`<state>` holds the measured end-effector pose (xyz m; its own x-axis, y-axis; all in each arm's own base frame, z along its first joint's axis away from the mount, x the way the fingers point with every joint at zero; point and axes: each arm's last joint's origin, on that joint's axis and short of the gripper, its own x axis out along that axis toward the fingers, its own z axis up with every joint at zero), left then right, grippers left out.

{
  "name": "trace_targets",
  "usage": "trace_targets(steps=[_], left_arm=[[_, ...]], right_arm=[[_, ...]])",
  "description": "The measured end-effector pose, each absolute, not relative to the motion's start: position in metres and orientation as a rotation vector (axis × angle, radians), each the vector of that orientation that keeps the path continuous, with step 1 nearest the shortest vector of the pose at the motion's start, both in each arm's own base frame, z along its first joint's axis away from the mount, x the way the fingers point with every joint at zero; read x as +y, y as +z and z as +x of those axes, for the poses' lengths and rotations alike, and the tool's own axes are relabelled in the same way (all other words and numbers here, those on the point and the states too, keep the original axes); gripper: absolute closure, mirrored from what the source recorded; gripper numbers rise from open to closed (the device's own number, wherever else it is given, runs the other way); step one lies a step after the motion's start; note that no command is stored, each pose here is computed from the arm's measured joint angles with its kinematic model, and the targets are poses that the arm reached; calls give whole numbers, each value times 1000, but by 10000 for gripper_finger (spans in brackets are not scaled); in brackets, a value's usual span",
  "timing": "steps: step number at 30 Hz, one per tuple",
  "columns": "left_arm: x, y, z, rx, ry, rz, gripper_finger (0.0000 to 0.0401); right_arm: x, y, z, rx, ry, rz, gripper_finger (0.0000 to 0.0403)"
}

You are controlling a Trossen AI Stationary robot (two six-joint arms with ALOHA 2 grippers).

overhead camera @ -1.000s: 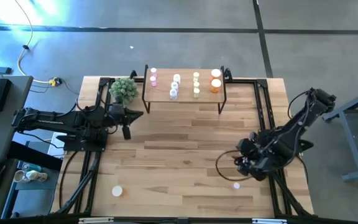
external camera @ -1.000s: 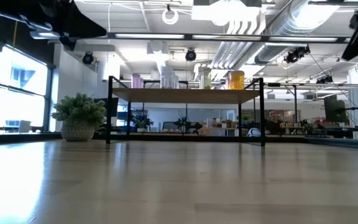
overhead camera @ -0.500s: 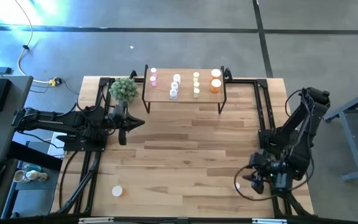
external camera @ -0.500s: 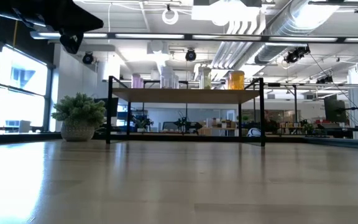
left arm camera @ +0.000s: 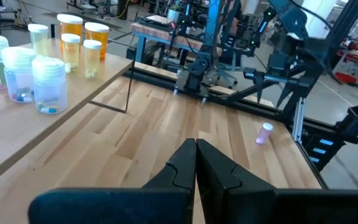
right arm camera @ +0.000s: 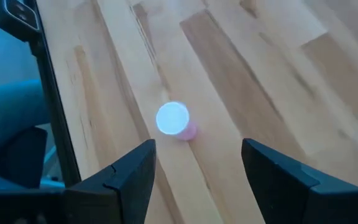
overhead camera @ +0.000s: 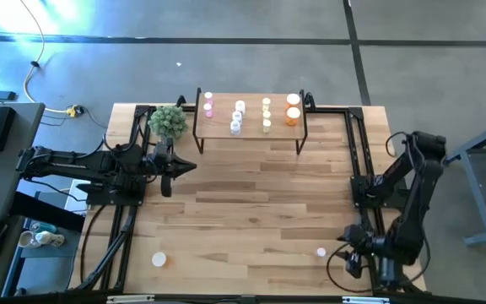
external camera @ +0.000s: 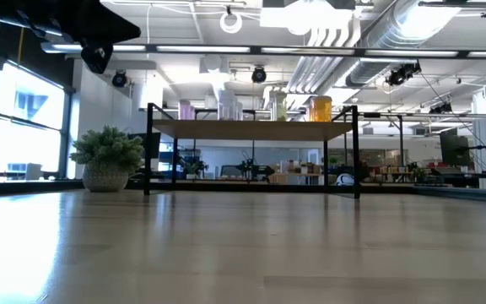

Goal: Pick and place medicine bottles onto shelf by color
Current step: Put the pink pill bottle on the shelf aligned with the other pink pill bottles

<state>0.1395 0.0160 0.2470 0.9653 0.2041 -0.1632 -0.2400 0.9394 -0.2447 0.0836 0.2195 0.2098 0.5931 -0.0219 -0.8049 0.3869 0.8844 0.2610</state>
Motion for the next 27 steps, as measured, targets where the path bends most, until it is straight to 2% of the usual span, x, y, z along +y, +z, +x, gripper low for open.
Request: trace_targets(steps=[8,27], left_arm=[[16,248,140,131,227,-265,400],[16,249,140,115,228,-266,400]], right_arm=[[247,173,88,874,-276,455,174],[271,109,99,696,-332,391,174]])
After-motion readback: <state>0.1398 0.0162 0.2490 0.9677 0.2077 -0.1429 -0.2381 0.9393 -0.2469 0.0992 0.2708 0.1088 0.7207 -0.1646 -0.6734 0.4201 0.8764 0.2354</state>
